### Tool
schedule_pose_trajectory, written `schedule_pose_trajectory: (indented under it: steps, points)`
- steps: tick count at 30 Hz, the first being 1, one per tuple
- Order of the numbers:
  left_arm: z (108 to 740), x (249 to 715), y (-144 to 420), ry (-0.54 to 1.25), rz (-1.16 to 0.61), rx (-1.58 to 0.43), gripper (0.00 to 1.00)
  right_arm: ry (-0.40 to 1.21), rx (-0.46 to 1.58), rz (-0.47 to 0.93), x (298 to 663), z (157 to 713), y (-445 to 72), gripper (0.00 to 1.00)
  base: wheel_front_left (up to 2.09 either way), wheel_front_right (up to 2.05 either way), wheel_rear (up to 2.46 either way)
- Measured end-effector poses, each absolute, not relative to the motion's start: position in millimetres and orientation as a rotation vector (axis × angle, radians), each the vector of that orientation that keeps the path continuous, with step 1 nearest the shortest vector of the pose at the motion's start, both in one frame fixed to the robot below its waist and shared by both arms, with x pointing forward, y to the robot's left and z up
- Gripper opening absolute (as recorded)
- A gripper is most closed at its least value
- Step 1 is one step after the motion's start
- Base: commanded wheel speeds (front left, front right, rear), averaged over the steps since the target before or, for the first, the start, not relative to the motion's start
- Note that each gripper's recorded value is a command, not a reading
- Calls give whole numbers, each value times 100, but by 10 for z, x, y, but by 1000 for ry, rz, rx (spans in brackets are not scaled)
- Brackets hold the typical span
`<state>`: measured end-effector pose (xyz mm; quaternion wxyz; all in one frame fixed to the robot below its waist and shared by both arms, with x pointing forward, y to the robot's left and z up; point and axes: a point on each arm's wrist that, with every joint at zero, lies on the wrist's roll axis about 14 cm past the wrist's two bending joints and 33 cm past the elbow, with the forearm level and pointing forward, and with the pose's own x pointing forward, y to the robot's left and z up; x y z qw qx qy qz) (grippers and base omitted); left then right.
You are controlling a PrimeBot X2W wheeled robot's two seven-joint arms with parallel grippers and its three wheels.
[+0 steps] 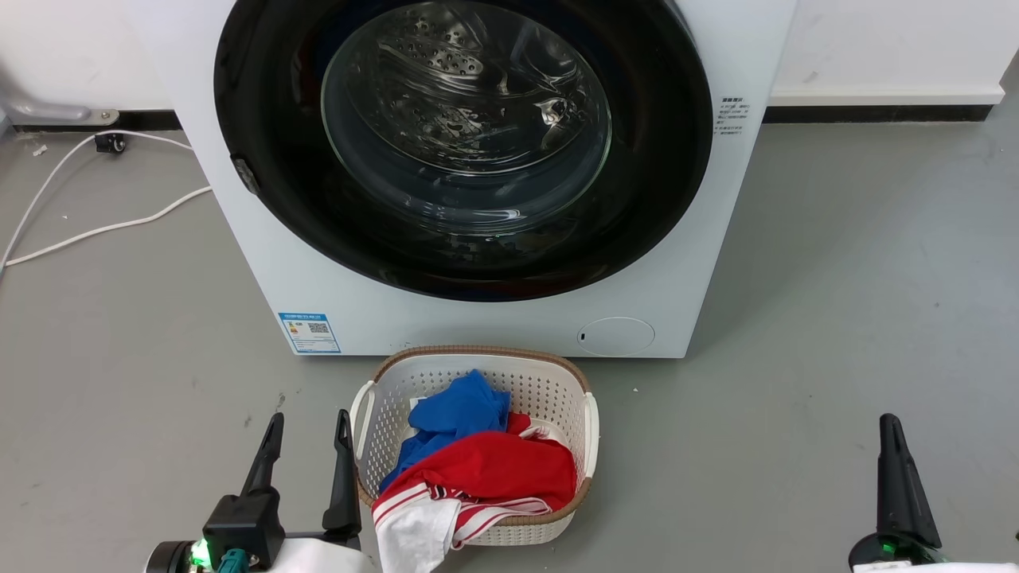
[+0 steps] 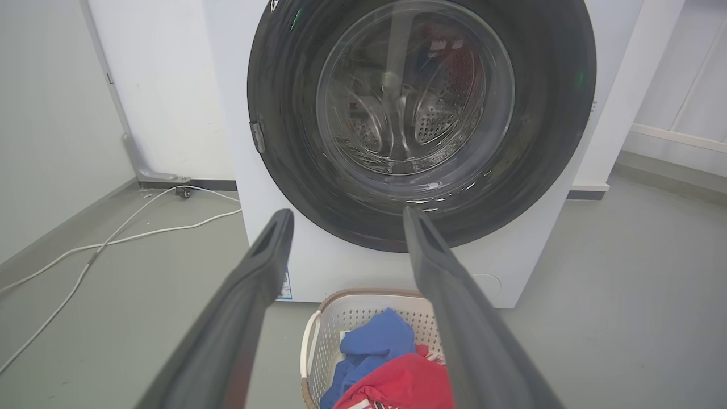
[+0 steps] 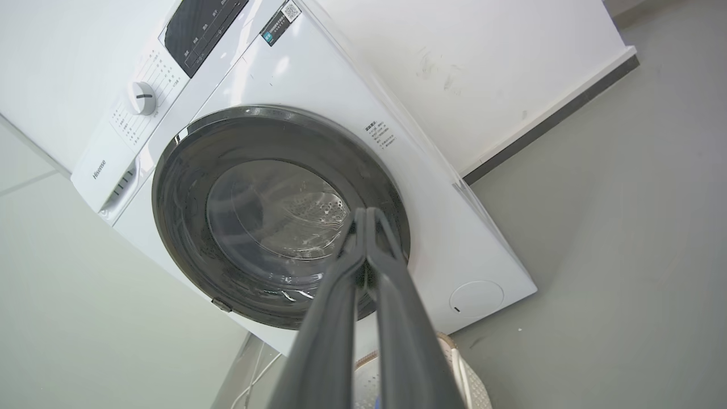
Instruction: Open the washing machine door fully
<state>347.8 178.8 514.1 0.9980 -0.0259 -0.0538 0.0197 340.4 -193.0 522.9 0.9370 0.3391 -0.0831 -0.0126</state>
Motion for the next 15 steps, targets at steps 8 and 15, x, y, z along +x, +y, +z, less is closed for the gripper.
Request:
schedule_pose_trajectory:
  steps: [8,15]
  points:
    - [5134,3481,1794,-106,41,-51,100,-148,1048,-47,3378,5153,-1835,0,0,0,0]
    - [5132,3484,1791,-105,39,-51,100,-105,1295,-41,3336,5110,-1826,0,0,0,0]
